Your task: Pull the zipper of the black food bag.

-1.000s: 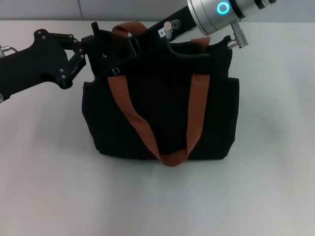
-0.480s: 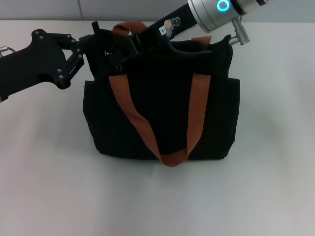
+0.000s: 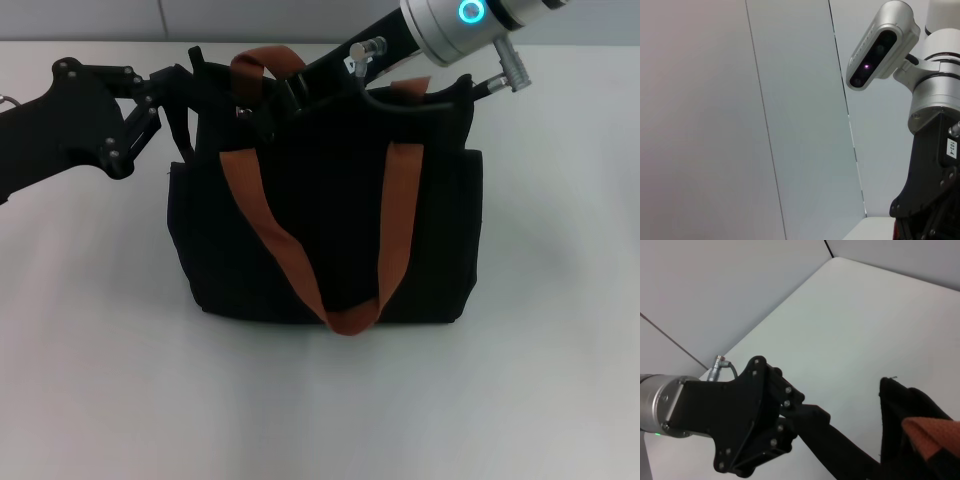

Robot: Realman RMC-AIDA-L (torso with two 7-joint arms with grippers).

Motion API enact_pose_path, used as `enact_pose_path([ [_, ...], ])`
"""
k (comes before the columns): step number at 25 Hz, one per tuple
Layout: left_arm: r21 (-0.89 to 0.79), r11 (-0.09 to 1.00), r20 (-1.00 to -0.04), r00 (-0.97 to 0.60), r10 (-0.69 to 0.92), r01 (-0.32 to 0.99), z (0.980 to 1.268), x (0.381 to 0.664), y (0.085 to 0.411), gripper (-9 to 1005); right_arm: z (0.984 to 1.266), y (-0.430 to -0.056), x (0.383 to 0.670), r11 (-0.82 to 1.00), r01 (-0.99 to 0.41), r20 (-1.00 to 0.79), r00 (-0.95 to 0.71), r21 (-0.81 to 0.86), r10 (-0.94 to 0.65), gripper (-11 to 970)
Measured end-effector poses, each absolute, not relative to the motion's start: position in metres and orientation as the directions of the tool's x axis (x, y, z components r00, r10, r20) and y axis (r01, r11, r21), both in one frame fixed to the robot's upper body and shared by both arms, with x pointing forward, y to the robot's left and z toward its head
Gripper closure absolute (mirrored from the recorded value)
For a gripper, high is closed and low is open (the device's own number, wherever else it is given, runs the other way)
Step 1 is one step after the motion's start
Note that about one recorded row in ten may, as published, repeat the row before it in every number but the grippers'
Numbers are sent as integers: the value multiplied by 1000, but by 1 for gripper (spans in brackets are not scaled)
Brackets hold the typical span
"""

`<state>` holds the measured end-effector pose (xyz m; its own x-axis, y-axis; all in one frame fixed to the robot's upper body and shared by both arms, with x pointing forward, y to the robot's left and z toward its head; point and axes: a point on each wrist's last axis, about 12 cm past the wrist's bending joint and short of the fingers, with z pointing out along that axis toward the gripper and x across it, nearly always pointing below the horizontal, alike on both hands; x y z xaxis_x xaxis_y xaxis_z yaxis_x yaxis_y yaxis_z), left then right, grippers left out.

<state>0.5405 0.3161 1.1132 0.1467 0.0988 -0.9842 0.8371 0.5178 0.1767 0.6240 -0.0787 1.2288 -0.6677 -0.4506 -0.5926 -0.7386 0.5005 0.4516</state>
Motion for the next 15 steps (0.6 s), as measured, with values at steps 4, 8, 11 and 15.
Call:
enact_pose_path([
  [4,177,523,-984,149,95,834,1113,540,318,935,1229,-84,624,523,-730,-587,-675,440,-447,960],
  [8,179,526,-984,152,95,831,1114,539,319,934,1230,-90,623,533,-726,-588,-677,434,-443,959],
  [11,181,526,-983,154,95,831,1115,539,319,934,1231,-96,621,549,-722,-581,-680,422,-447,958],
  [15,182,526,-983,155,96,831,1115,539,319,933,1232,-110,617,582,-706,-578,-690,404,-436,958],
])
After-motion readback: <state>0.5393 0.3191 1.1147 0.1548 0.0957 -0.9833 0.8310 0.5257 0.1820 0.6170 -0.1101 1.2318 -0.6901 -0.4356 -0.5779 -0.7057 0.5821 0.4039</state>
